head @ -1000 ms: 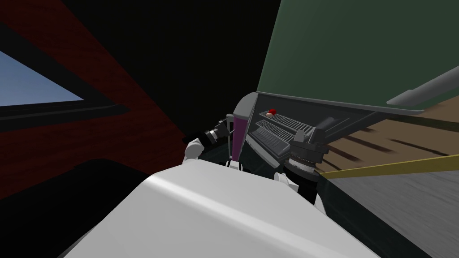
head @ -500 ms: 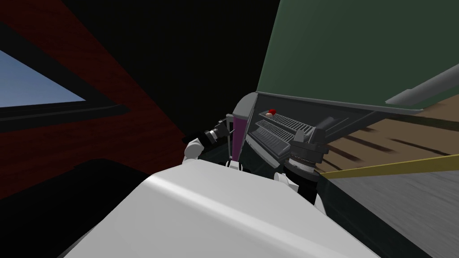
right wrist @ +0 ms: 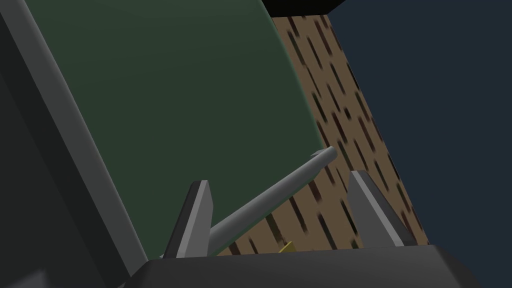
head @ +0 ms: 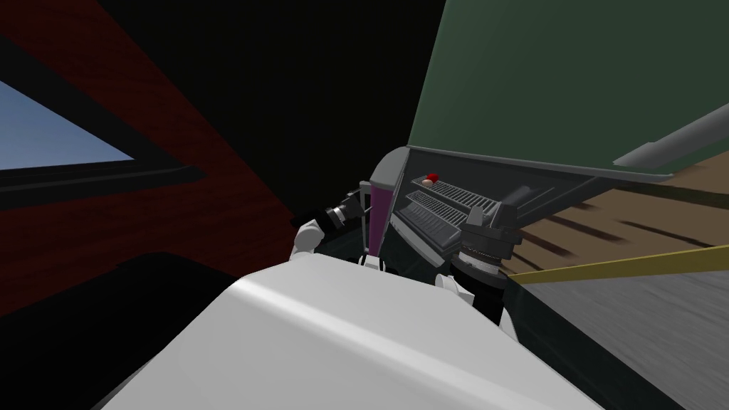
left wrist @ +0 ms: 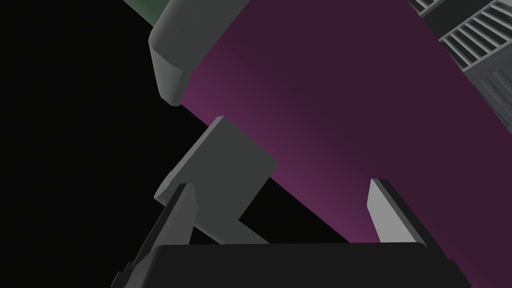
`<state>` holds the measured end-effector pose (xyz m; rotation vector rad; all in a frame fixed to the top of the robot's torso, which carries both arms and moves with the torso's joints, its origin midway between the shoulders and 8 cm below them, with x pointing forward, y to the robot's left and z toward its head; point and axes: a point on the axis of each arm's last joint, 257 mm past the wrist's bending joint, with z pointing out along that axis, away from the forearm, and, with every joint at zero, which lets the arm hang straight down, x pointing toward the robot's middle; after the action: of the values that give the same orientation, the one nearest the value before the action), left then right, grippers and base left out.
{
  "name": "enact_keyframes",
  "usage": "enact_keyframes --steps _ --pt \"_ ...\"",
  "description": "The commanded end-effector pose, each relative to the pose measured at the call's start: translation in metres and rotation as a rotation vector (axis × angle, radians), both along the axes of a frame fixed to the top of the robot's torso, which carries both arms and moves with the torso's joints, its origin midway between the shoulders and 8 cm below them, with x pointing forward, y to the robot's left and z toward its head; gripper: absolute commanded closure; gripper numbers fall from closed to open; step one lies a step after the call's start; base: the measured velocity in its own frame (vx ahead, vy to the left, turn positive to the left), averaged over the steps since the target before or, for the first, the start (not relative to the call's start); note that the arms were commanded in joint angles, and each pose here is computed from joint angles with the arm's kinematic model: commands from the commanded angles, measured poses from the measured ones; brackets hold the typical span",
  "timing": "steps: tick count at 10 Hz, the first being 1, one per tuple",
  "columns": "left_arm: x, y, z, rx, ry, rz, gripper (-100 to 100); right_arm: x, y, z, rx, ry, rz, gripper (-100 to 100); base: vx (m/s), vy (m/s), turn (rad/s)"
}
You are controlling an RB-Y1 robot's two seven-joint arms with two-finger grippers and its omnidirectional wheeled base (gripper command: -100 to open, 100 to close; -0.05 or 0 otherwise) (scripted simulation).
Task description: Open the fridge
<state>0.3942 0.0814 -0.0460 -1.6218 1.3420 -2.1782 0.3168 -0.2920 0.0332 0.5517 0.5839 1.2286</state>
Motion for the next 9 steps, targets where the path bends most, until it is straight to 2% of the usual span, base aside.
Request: enact_keyframes --steps 1,9 --pt "0.0002 -0.0015 0.0028 -0.006 -0.003 -0.002 -100 0.0 0.0 0.0 0.0 0.0 0.0 0 0.003 0.007 0.002" --pt "-0.0019 -0.0028 0.0095 -0.018 -0.014 -0.004 -100 0.0 0.0 0.0 0.0 0.0 0.0 0 0.0 -0.001 -0.002"
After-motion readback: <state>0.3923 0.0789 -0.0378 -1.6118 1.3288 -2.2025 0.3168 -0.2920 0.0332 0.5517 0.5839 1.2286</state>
